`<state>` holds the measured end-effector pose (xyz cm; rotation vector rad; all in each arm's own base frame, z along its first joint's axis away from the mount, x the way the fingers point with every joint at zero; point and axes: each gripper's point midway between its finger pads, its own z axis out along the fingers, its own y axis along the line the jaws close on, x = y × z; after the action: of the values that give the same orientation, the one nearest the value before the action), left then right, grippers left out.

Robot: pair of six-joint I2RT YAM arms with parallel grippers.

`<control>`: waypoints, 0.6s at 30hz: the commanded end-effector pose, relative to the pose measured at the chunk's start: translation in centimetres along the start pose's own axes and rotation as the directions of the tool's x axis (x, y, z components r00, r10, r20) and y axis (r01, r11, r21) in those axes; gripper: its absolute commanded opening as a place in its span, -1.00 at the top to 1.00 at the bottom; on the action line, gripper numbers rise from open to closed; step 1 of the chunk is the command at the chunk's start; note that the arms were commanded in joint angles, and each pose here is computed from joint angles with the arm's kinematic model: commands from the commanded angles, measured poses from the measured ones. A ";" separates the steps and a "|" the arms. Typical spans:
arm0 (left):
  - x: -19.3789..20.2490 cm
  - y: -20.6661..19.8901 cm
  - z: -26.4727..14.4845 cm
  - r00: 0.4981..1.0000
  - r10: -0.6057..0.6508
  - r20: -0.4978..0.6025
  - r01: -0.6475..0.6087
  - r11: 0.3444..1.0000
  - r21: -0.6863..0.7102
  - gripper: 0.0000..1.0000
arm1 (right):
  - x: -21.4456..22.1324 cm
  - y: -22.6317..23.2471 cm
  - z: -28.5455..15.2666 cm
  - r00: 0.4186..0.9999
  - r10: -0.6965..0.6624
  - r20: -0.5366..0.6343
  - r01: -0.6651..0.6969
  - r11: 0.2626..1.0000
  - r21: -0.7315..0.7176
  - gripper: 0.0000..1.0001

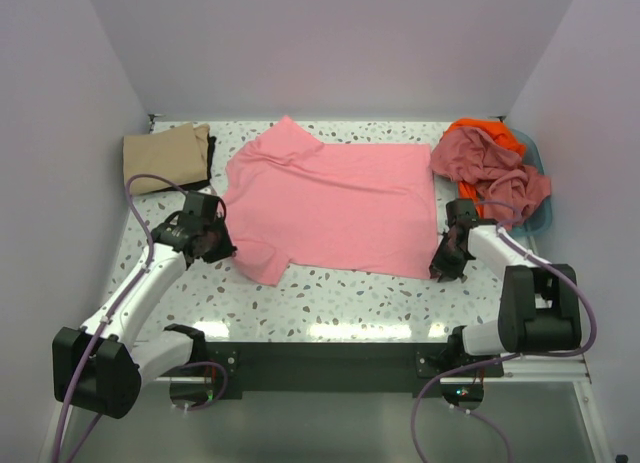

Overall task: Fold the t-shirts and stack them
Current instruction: Flatten the tshirt out, then fold the tshirt

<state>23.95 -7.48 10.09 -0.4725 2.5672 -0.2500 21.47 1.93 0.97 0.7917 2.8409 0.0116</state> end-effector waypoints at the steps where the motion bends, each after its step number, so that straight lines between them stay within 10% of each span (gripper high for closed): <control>1: -0.1 0.2 0.0 1.000 -0.014 0.008 0.014 1.000 -0.007 1.00 | -0.2 0.4 1.4 1.000 -0.001 -0.005 0.001 1.000 -0.006 0.55; 18: -0.8 -3.3 -1.2 1.000 -0.023 -0.018 0.026 0.989 0.147 1.00 | -1.9 1.0 -1.7 0.995 -0.099 0.006 0.100 0.995 -0.020 1.00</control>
<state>23.82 -8.77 10.35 -0.4502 2.5883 -0.3416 22.75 1.99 1.68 0.6996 2.8704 0.0220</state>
